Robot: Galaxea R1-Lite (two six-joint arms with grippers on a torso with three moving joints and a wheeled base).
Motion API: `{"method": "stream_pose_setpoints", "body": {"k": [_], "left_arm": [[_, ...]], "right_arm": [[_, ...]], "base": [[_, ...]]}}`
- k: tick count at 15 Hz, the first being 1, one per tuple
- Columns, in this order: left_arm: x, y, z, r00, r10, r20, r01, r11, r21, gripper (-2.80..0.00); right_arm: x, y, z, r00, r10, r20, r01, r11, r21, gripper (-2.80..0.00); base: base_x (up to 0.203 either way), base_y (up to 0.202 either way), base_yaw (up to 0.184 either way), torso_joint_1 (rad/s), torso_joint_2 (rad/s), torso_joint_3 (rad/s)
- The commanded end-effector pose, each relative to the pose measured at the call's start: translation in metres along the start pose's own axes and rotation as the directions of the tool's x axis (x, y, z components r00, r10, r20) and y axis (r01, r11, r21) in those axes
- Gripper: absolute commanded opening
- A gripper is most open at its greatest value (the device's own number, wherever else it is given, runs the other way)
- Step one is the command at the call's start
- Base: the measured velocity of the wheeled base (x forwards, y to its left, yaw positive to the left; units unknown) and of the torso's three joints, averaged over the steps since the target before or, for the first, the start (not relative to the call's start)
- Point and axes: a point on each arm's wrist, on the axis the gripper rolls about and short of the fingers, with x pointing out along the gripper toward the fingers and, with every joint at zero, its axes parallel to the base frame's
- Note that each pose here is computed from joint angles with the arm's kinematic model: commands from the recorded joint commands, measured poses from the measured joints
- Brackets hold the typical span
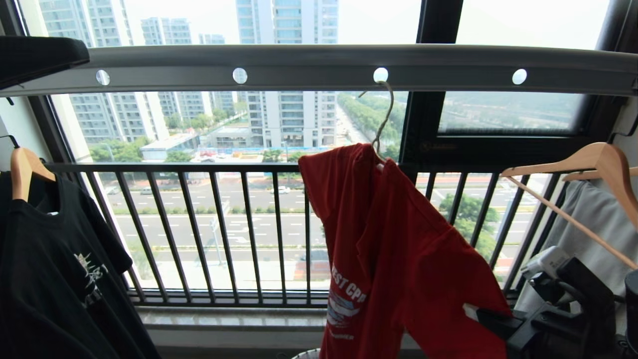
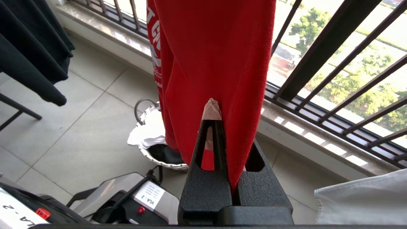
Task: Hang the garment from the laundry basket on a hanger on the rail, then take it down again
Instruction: Take the clothes off the clothes rack
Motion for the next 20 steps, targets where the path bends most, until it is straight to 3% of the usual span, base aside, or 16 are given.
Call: {"method": "stream_pose_setpoints", "body": {"k": [1, 6, 13, 14, 17, 20], "left_arm": [[0.001, 0.0, 0.0, 1.0, -0.002, -0.002, 0.002, 1.0, -0.002, -2.8], [-0.001, -0.001, 0.0, 1.0, -0.004, 0.001, 0.004, 1.0, -0.001, -2.8], [-0.003, -0.002, 0.001, 1.0, -0.006, 0.007, 0.006, 1.0, 0.002, -2.8], [-0.003, -0.002, 0.001, 1.0, -0.005, 0.007, 0.005, 1.0, 0.002, -2.8], [-0.003, -0.002, 0.001, 1.0, -0.005, 0.009, 0.005, 1.0, 0.003, -2.8], [-0.003, -0.002, 0.001, 1.0, -0.005, 0.008, 0.005, 1.0, 0.002, -2.8]], "right_arm": [[0.0, 0.0, -0.012, 0.999, 0.0, -0.04, 0.0, 1.0, -0.005, -2.8], [0.003, -0.001, -0.039, 0.987, -0.004, -0.158, 0.001, 1.0, -0.018, -2.8], [0.002, -0.001, -0.037, 0.99, -0.018, -0.143, 0.016, 1.0, -0.018, -2.8], [0.002, -0.001, -0.036, 0.99, -0.028, -0.137, 0.026, 0.999, -0.019, 0.0], [-0.004, -0.002, -0.031, 0.995, -0.03, -0.093, 0.029, 0.999, -0.014, 0.0], [-0.02, -0.004, -0.02, 1.0, -0.028, 0.013, 0.027, 1.0, 0.002, 0.0]], "base": [[0.0, 0.0, 0.0, 0.0, 0.0, 0.0], [0.0, 0.0, 0.0, 0.0, 0.0, 0.0], [0.0, 0.0, 0.0, 0.0, 0.0, 0.0], [0.0, 0.0, 0.0, 0.0, 0.0, 0.0], [0.0, 0.0, 0.0, 0.0, 0.0, 0.0], [0.0, 0.0, 0.0, 0.0, 0.0, 0.0]]}}
